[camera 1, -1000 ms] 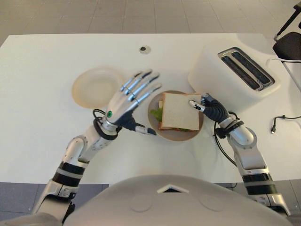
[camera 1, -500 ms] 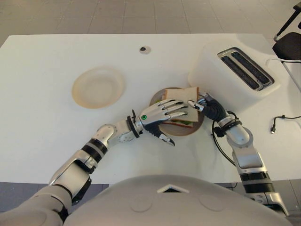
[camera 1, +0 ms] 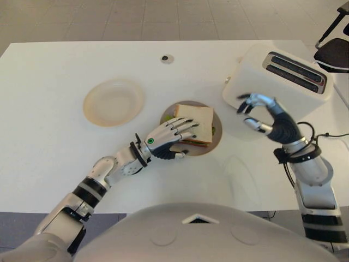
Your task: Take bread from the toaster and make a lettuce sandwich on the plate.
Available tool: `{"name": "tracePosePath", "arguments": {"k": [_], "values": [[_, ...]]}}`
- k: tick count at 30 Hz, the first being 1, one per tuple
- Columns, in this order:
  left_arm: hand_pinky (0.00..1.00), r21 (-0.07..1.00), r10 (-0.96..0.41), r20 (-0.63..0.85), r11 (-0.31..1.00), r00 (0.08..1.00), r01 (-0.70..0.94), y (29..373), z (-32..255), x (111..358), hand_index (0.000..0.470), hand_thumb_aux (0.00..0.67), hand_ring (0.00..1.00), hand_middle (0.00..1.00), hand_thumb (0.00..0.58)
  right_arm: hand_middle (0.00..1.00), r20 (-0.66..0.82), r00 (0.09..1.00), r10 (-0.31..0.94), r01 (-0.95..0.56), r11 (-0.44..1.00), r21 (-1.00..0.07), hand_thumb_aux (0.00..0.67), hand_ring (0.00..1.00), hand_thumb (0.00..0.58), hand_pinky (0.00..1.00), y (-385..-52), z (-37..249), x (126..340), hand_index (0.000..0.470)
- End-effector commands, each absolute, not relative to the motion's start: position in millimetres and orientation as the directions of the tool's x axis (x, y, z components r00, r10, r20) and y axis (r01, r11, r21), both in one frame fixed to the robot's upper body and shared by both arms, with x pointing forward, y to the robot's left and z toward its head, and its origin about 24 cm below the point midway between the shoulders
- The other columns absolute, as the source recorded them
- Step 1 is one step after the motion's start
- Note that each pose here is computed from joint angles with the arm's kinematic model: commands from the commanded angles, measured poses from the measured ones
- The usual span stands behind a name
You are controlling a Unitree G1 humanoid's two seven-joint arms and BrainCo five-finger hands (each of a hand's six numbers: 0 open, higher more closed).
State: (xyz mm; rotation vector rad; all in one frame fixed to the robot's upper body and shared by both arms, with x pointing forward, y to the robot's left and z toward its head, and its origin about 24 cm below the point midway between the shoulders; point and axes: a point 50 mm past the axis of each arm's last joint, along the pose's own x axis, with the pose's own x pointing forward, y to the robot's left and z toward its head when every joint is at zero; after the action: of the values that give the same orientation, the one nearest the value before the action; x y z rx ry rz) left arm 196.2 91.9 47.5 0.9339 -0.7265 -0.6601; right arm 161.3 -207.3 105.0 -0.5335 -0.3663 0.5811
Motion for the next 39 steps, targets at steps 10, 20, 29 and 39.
{"name": "tracePosePath", "arguments": {"k": [10, 20, 29, 39], "values": [[1.0, 0.398, -0.946, -0.187, 0.174, 0.265, 0.901, 107.6, 8.4, 104.0, 0.47, 0.67, 1.0, 1.0, 0.58, 1.0, -0.25, 0.351, 0.902, -0.887, 0.235, -0.398, 0.67, 1.0, 0.58, 1.0, -175.2, 36.9, 114.4, 0.47], [1.0, 0.77, -0.625, -0.265, 0.321, 0.734, 0.551, 111.0, -37.4, 216.3, 0.47, 0.67, 1.0, 1.0, 0.58, 1.0, -0.134, 0.807, 0.575, -0.517, 0.58, -0.629, 0.67, 1.0, 0.58, 1.0, -152.3, 12.7, 214.5, 0.47], [0.24, 0.296, -0.499, 0.334, 0.861, 0.8, 0.413, 106.6, 26.9, 172.0, 0.0, 0.0, 0.24, 0.24, 0.0, 0.0, 0.233, 0.857, 0.46, -0.362, 0.858, -0.365, 0.0, 0.0, 0.0, 0.0, -153.0, 51.0, 179.8, 0.0], [0.0, -0.018, -0.139, 0.341, 0.988, 0.93, 0.155, 97.0, 41.7, 186.4, 0.0, 0.0, 0.0, 0.0, 0.0, 0.0, 0.386, 0.899, 0.209, -0.104, 0.956, -0.275, 0.0, 0.0, 0.0, 0.0, -141.4, 63.4, 199.4, 0.0]]}}
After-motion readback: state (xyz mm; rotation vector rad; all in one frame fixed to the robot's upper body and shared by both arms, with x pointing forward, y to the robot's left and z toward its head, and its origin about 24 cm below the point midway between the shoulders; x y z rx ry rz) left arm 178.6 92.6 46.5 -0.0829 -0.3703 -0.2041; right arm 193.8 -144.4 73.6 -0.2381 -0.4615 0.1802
